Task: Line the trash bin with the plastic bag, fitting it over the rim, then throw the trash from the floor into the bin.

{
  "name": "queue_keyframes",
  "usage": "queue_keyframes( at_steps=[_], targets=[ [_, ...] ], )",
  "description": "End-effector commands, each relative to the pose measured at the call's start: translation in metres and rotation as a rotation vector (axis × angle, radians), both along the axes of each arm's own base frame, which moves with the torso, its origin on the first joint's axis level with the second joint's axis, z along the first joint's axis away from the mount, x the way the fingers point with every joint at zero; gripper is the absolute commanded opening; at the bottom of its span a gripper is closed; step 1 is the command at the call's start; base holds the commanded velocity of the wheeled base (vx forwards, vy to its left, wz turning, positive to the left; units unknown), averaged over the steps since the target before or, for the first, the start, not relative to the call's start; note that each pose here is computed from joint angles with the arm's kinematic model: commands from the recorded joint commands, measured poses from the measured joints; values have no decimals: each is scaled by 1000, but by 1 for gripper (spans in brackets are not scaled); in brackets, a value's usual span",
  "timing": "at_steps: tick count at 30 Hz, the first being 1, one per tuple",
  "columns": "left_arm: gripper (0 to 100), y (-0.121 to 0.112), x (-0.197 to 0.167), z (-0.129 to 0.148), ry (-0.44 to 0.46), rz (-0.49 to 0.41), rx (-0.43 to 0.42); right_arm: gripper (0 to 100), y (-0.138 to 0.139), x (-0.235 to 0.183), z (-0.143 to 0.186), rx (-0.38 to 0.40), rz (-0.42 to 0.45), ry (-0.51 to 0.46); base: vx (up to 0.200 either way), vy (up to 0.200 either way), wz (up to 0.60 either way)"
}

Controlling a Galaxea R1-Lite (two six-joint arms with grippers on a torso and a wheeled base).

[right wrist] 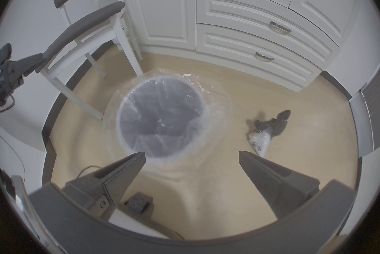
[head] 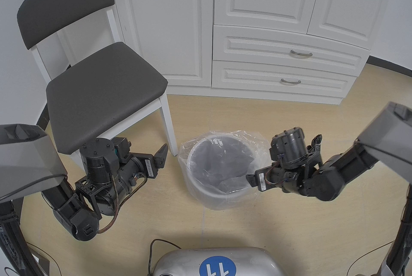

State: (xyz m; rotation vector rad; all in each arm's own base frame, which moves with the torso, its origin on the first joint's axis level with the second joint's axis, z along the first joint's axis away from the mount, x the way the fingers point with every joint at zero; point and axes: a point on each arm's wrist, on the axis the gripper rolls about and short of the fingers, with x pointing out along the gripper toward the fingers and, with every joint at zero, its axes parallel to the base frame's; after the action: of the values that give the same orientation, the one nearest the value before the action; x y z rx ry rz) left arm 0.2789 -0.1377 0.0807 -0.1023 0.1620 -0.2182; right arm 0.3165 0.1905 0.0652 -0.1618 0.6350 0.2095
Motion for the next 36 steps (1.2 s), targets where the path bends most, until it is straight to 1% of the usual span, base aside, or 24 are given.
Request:
queue_keyframes(
  at_steps=[1,3,4,5,6,7,8,9,14,17,20,23,26,33,36],
  targets=[
    [100,0,0,0,0,-1,-1,100,32,10,-70,-8,7,37,0,0,0],
    [100,-1,1,1,-6,-2,-3,100,32,7,-79,-38,2,46,0,0,0],
    [100,-1,1,1,-6,-1,-3,100,32,7,-79,-40,3,47,0,0,0],
    [100,-1,1,1,-7,-1,-4,100,26,4,-78,-75,6,73,0,0,0],
    [100,-1,1,1,-7,-1,-4,100,22,2,-76,-102,13,90,0,0,0],
    [100,-1,1,1,-7,-1,-4,100,21,1,-75,-108,15,93,0,0,0],
    [100,-1,1,1,-7,-1,-4,100,14,-2,-69,-138,18,116,0,0,0],
    [100,-1,1,2,-7,-1,-4,100,13,-3,-67,-146,18,126,0,0,0],
    [100,0,-1,3,-9,2,-4,100,10,-9,-57,-149,23,124,0,0,0],
    [100,0,-2,5,-16,2,-8,100,10,-19,-48,-147,39,118,0,0,0],
    [100,0,-2,6,-17,2,-7,100,12,-26,-47,-157,61,121,0,0,0],
    [100,0,-2,5,-15,1,1,100,11,-34,-49,-202,102,131,0,0,0],
    [100,0,-2,4,-13,1,2,100,11,-41,-52,-228,128,143,0,0,0],
    [100,0,-2,3,-10,1,3,100,14,-59,-53,-268,191,157,0,0,0],
    [100,0,-2,4,-13,1,2,100,17,-64,-52,-271,207,156,0,0,0]
  ],
)
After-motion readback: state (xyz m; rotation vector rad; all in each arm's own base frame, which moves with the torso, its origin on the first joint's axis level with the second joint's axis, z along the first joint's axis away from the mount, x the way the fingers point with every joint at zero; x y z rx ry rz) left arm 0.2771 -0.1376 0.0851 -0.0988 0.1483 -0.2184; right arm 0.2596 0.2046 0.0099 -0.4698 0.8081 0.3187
